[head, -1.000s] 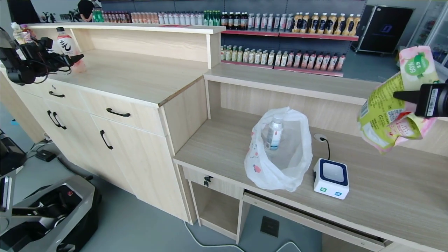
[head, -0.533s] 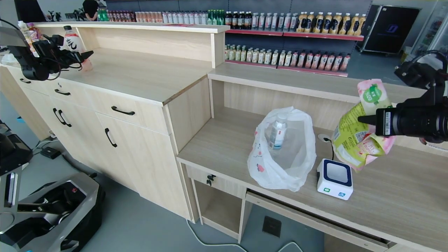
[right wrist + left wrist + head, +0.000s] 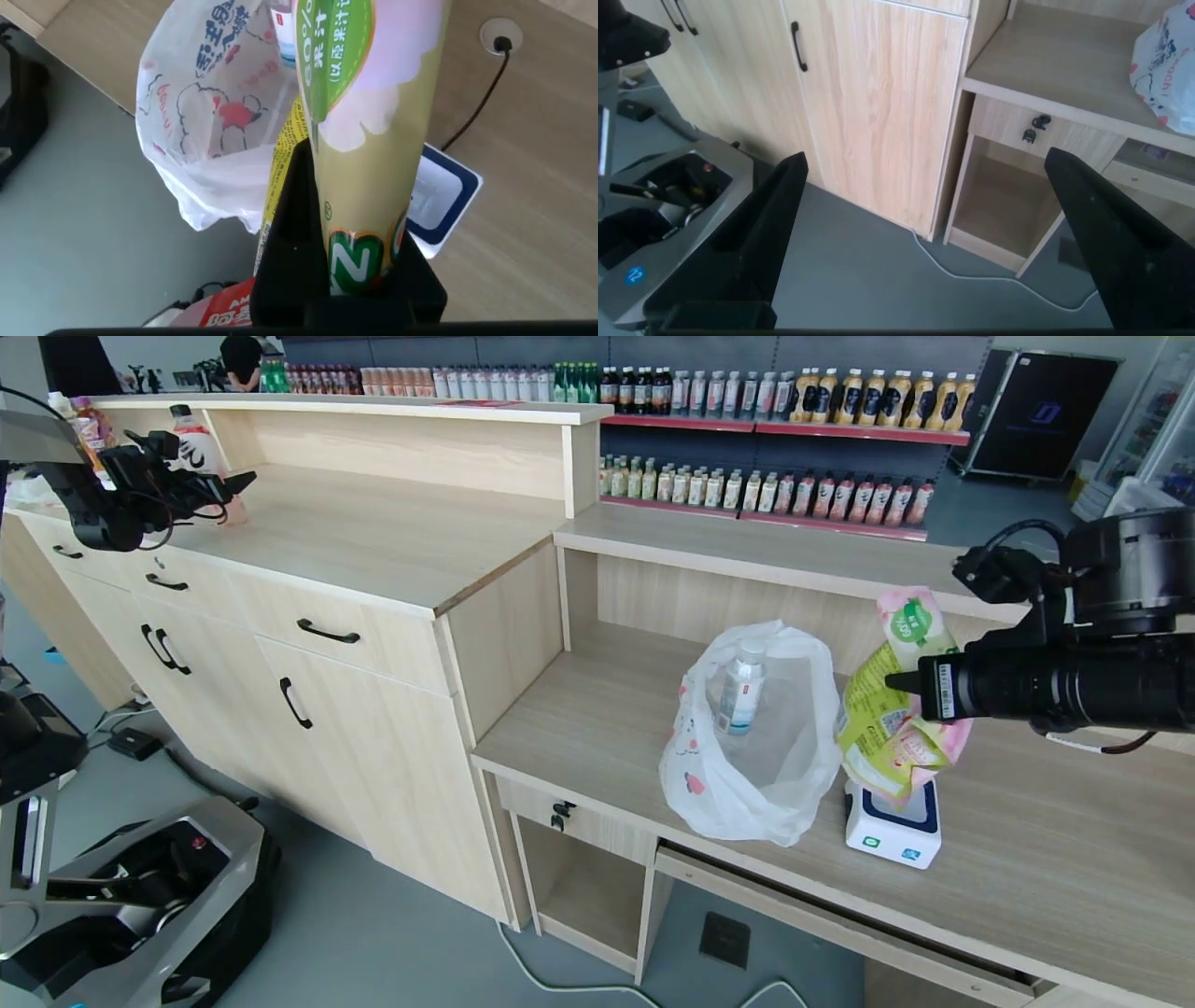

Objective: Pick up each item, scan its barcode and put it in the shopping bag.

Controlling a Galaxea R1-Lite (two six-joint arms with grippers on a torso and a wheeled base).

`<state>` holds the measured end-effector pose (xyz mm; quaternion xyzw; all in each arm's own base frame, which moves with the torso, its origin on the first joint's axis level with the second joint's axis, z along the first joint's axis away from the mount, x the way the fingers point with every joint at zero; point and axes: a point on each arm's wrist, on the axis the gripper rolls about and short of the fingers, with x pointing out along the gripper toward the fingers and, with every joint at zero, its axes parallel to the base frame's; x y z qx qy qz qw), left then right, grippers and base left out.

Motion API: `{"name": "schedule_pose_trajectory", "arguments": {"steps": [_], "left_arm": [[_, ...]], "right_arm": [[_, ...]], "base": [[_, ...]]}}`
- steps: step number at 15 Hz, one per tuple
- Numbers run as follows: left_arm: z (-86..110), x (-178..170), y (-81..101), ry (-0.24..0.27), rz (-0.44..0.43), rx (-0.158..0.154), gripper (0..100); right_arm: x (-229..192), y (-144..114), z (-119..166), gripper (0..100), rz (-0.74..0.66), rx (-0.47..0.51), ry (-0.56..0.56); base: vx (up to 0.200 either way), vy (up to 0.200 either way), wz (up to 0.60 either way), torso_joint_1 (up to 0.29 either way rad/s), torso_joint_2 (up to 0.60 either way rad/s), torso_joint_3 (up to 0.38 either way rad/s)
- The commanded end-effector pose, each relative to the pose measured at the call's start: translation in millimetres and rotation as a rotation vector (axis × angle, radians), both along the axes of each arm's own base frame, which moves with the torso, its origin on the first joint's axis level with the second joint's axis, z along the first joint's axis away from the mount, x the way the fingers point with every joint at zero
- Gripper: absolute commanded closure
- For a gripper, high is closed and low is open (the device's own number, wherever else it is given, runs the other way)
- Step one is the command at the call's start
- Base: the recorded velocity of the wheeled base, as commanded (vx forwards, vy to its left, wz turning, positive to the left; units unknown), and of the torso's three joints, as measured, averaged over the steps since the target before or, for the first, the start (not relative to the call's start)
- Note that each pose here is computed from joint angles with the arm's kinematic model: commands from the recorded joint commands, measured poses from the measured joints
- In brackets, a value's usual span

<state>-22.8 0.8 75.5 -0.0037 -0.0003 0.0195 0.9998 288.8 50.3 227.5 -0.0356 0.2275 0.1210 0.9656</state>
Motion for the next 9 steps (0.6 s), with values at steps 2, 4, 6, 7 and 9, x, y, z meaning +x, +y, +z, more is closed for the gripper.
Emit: {"name": "schedule_pose_trajectory", "arguments": {"steps": [2,4,6,7,9], "left_arm": [[0.0,0,0.0,0.0,0.001,0.0,0],[0.0,0,0.0,0.0,0.002,0.0,0],[0.0,0,0.0,0.0,0.001,0.0,0],[0.0,0,0.0,0.0,0.001,0.0,0],[0.0,0,0.0,0.0,0.001,0.0,0]], "right_arm": [[17,13,-17,100,0.032,0.0,0.009],[29,22,-22,100,0.041,0.039,-0.069],[37,29,-30,100,0.048,0.061,-0.079],[37,32,-32,100,0.056,0.06,-0.077],[45,43,-40,100,0.081,0.065,-0.092]], "base": [[0.0,0.0,0.0,0.0,0.0,0.0],[0.0,0.0,0.0,0.0,0.0,0.0],[0.0,0.0,0.0,0.0,0.0,0.0],[0.0,0.0,0.0,0.0,0.0,0.0],[0.0,0.0,0.0,0.0,0.0,0.0]]}}
